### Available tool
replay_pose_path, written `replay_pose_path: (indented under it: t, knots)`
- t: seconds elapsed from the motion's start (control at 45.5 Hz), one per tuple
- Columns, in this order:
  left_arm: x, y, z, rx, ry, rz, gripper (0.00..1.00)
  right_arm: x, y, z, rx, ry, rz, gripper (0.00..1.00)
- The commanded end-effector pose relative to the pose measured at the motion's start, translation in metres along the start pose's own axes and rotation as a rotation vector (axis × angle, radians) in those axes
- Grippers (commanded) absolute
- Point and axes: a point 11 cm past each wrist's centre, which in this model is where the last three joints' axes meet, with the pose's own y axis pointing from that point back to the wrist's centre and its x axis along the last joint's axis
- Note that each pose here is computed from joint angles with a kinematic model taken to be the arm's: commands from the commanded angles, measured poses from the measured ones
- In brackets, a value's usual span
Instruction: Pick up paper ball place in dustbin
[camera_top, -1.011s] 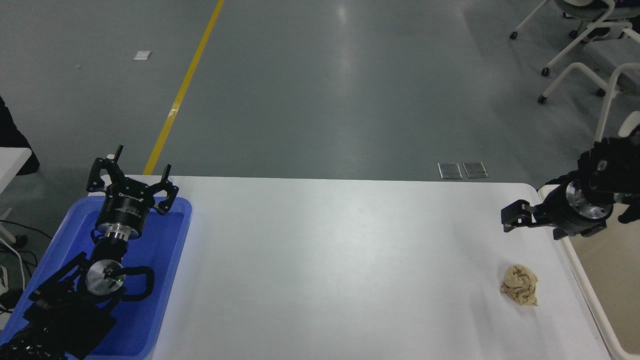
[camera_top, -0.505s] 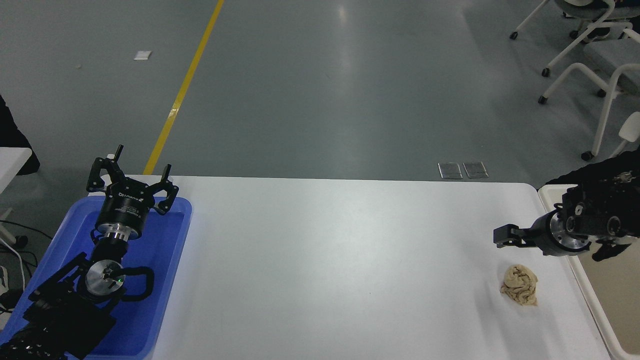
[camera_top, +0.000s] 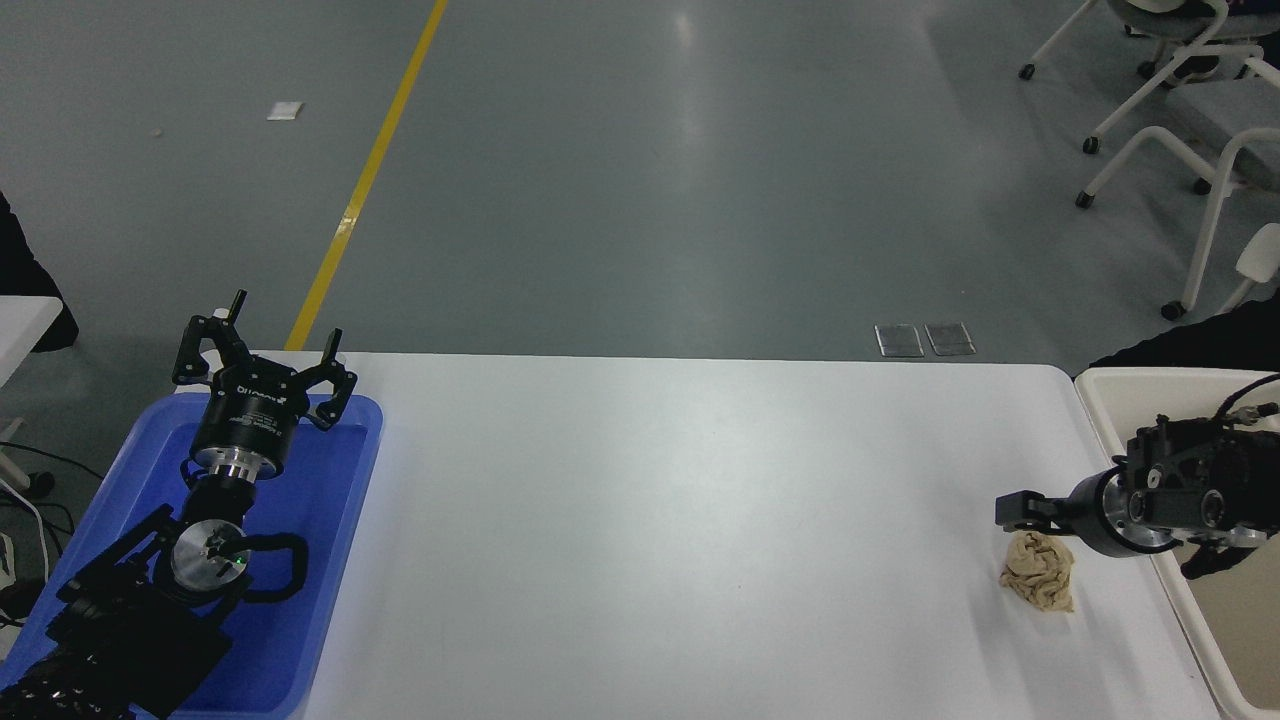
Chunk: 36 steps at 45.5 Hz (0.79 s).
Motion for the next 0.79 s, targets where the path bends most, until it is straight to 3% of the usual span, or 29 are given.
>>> replay_pose_path:
  t: [0.0,0.308,0.396,0.484,0.637,0.703,0.769]
  knots:
    - [0.0,0.0,0.0,0.0,-0.001,0.0,1.0,-0.009,-0.006,-0.001,0.01,-0.016,-0.012,0.99]
    - [0.0,0.0,0.0,0.0,0.001,0.0,1.0,-0.015,-0.014,0.005,0.004,-0.036,-0.01,0.99]
    - [0.0,0.0,0.0,0.0,-0.001,0.0,1.0,-0.014,-0.015,0.007,0.003,-0.043,0.0,0.94]
    - [0.0,0.0,0.0,0.0,0.001,0.0,1.0,-0.014,-0.016,0.008,0.002,-0.042,0.002,0.73]
    - [0.0,0.0,0.0,0.0,-0.001,0.0,1.0,-0.017,-0.017,0.006,0.004,-0.025,-0.01,0.11]
    - [0.0,0.0,0.0,0.0,0.001,0.0,1.0,-0.016,-0.016,0.004,0.006,-0.011,-0.009,0.01]
    - [0.0,0.0,0.0,0.0,0.001,0.0,1.0,-0.014,-0.015,0.005,0.005,-0.004,-0.006,0.0]
